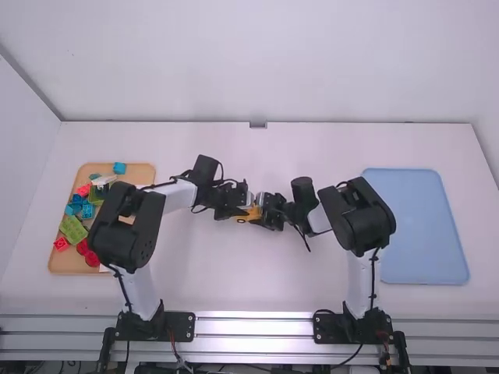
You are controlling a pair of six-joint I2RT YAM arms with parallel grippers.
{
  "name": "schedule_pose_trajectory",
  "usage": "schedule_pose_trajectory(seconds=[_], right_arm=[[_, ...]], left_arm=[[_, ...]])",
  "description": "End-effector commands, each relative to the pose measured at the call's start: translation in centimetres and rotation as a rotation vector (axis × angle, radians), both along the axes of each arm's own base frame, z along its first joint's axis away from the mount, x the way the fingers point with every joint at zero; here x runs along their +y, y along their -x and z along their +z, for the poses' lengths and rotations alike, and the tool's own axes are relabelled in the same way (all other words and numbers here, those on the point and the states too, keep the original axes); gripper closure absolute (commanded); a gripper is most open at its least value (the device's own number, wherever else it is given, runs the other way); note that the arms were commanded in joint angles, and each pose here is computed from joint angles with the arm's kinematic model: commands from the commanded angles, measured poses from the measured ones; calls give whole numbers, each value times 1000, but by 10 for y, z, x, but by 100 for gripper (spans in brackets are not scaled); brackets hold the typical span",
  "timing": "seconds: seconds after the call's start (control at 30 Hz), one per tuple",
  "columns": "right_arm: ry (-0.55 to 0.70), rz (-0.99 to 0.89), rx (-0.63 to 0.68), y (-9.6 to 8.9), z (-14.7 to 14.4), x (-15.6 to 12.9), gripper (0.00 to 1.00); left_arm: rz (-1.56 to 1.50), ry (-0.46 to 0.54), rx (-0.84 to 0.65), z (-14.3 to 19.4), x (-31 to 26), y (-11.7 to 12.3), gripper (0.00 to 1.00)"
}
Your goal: Assemble lego blocks to make yellow taxi
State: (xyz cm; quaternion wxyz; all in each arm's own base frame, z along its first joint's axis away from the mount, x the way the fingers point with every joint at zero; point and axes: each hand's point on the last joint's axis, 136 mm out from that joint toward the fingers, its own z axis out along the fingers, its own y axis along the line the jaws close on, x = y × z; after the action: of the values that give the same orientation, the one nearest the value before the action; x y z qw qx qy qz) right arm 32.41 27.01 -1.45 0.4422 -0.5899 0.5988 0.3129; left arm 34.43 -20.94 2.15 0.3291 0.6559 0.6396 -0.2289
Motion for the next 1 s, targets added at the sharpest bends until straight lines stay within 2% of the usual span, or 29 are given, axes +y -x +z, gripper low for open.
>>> schedule_pose_trajectory(seconds=[0.0,0.5,0.7,0.77,0.9,0.97], right_arm=[[-3,-1,-24,-8,2,5,49],[-2,-1,-22,-8,1,4,48],[-2,-1,-22,-8,1,4,48],[-2,-1,-22,-8,1,4,48],[-2,-1,-22,-8,1,4,48],[-2,-1,-22,-8,1,4,48]], left_arm=[[72,-176,76,-40,17,11,98],[14,-198,90,-37,15,18,98],[6,-166,81,-33,10,16,98],[4,-157,75,-32,9,15,89],[13,-149,69,-29,11,12,90],[10,-130,70,-25,10,12,86]])
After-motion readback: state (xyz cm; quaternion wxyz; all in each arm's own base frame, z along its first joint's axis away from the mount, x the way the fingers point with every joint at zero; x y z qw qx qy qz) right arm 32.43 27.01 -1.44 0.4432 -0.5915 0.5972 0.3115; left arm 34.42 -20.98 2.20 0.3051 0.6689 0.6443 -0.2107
